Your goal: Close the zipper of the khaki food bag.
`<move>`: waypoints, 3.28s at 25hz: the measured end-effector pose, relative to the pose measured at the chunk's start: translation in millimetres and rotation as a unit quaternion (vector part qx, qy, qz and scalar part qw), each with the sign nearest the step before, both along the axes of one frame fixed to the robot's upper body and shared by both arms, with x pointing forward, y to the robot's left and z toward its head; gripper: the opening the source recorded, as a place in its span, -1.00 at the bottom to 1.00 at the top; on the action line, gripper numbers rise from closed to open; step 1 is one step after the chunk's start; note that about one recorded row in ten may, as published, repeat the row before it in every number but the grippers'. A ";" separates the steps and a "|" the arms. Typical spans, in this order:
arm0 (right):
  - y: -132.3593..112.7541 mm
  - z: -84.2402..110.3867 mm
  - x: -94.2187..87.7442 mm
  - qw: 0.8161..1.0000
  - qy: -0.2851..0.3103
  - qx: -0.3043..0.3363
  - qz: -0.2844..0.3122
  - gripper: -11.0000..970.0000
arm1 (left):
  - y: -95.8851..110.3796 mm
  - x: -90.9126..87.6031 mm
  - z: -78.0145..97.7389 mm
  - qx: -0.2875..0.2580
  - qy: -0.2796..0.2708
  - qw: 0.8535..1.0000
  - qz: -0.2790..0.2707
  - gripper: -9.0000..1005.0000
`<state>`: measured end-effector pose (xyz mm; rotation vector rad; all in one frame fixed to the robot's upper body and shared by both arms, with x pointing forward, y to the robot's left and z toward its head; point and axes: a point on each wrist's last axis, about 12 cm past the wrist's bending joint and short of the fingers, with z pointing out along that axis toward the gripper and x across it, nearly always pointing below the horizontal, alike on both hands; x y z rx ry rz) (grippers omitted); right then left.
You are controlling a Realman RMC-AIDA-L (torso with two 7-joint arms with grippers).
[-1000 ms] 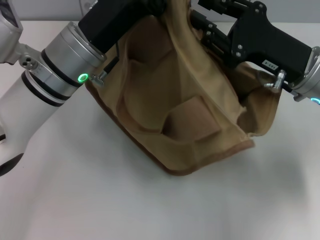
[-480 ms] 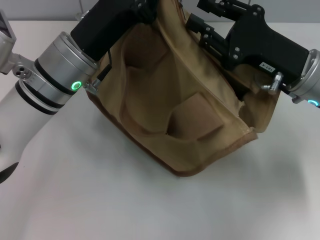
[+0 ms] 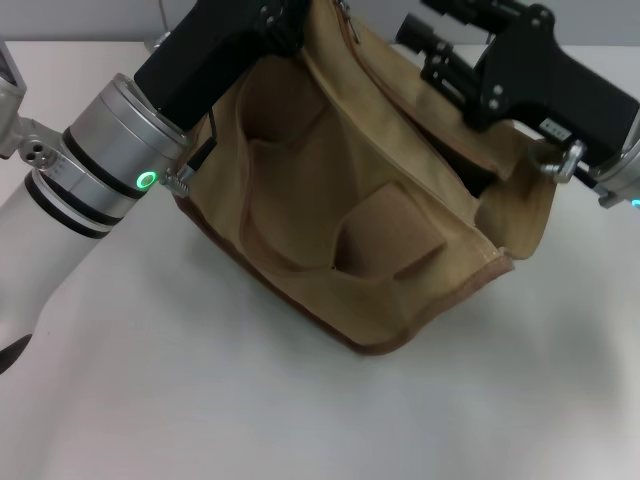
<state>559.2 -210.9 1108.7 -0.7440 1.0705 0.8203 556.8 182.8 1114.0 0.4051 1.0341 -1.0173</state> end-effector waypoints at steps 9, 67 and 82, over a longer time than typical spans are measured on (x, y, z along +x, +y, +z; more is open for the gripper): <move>14.6 -2.2 8.4 1.000 -0.009 -0.026 -0.008 -0.21 | -0.5 -0.4 0.3 -0.001 -0.001 1.000 -0.002 -0.94; 39.4 -10.3 8.1 0.998 -0.029 -0.046 -0.023 -0.98 | 2.3 -1.0 -2.9 -0.003 0.009 1.000 0.010 -0.94; 15.7 -21.5 -11.6 0.999 -0.010 -0.021 -0.034 -0.98 | 61.0 -16.8 -28.9 -0.004 0.049 0.989 0.141 -0.94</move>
